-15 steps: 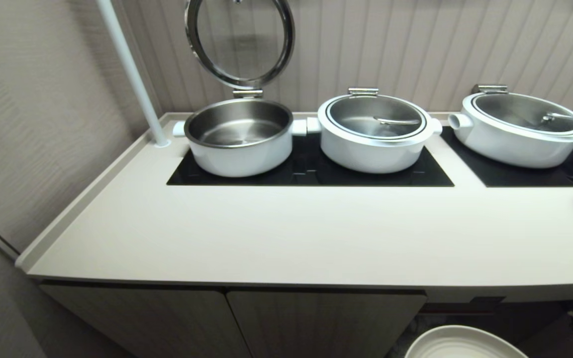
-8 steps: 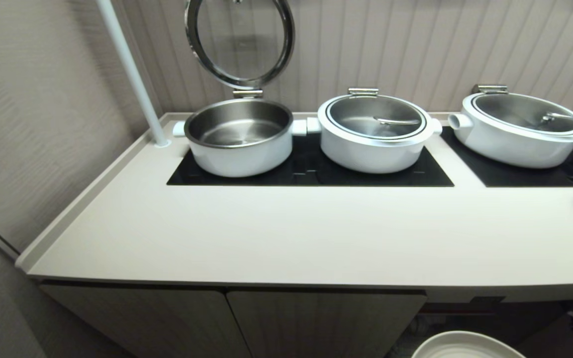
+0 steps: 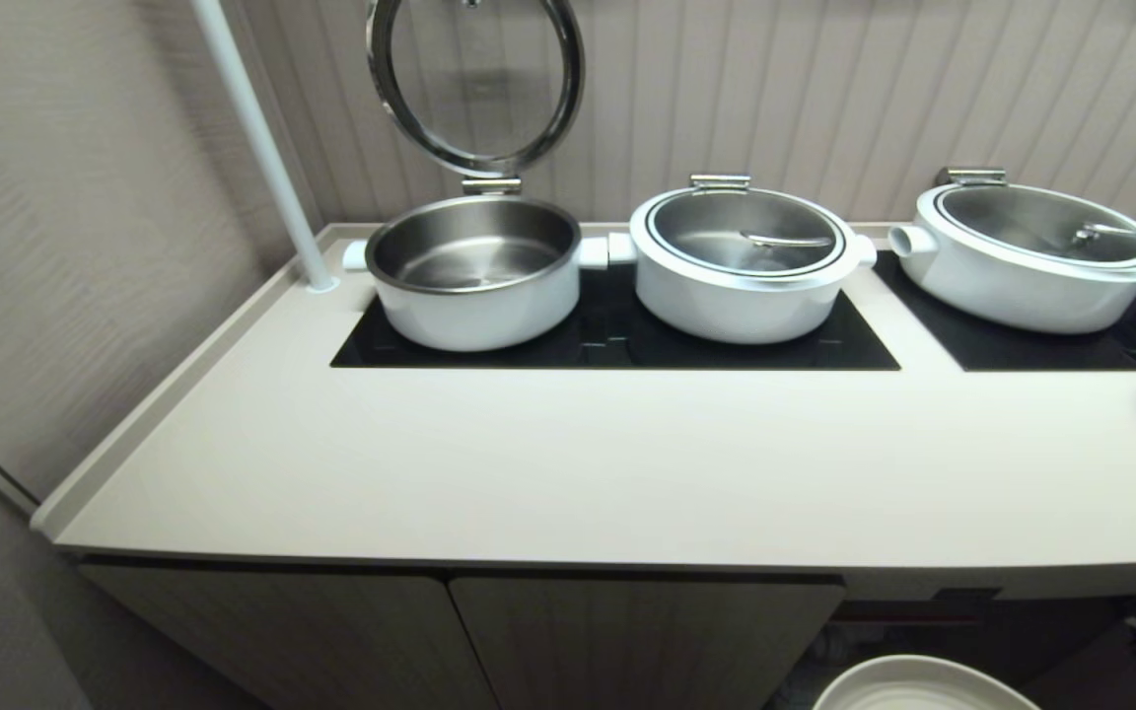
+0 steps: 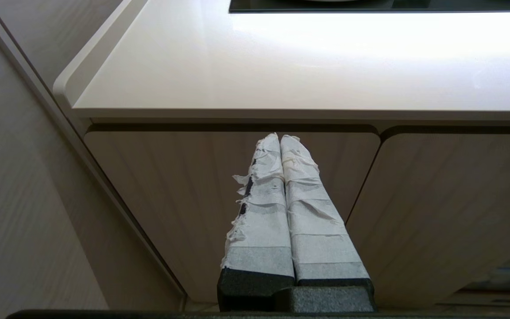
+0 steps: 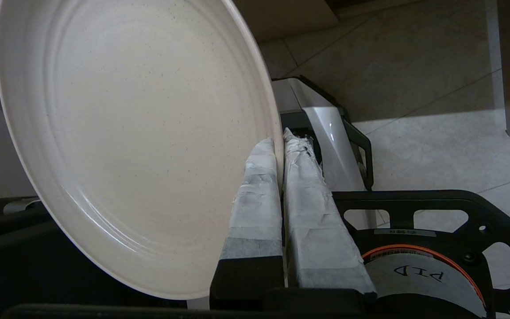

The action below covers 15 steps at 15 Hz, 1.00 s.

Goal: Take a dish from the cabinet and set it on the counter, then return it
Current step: Put it back into the cabinet

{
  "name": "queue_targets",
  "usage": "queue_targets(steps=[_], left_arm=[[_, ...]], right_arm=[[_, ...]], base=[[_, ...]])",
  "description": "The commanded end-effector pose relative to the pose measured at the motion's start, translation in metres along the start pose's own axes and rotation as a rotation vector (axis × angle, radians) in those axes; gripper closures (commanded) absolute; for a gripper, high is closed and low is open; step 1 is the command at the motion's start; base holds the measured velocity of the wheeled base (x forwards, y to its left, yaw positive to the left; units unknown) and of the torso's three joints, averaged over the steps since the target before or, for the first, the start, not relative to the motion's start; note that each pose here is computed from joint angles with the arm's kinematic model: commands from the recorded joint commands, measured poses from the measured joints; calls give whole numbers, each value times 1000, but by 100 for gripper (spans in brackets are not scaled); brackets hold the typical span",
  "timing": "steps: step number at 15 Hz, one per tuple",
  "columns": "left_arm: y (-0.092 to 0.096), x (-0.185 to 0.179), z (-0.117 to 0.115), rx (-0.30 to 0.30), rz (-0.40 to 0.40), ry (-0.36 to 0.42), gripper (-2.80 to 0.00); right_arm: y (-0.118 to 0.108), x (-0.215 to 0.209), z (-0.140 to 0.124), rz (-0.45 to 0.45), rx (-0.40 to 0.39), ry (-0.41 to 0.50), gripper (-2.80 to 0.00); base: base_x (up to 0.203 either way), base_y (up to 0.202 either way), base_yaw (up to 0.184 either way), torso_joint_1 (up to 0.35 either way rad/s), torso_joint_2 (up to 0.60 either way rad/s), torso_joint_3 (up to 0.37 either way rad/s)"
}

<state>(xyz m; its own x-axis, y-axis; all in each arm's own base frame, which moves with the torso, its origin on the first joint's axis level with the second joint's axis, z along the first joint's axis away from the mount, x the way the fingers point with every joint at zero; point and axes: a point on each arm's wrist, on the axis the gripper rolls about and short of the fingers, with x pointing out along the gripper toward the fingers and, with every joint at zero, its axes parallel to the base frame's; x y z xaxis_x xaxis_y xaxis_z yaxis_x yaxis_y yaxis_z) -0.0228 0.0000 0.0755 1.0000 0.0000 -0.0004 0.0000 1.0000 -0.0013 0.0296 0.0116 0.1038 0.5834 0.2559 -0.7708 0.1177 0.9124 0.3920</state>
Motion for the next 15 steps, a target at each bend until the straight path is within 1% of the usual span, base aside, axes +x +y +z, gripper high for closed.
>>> queue_targets(steps=[1,9,11,15], left_arm=[[0,0,0,0,0,0,0],[0,0,0,-1,0,0,0],[0,0,0,0,0,0,0],[0,0,0,0,0,0,0]], right_arm=[[0,0,0,0,2,5,0],[1,-1,1,6,2,-6,0],[1,-1,1,6,30,-6,0],[1,-1,1,3,34,-5,0]], base=[[0,0,0,0,0,0],[0,0,0,0,0,0],[0,0,0,0,0,0],[0,0,0,0,0,0]])
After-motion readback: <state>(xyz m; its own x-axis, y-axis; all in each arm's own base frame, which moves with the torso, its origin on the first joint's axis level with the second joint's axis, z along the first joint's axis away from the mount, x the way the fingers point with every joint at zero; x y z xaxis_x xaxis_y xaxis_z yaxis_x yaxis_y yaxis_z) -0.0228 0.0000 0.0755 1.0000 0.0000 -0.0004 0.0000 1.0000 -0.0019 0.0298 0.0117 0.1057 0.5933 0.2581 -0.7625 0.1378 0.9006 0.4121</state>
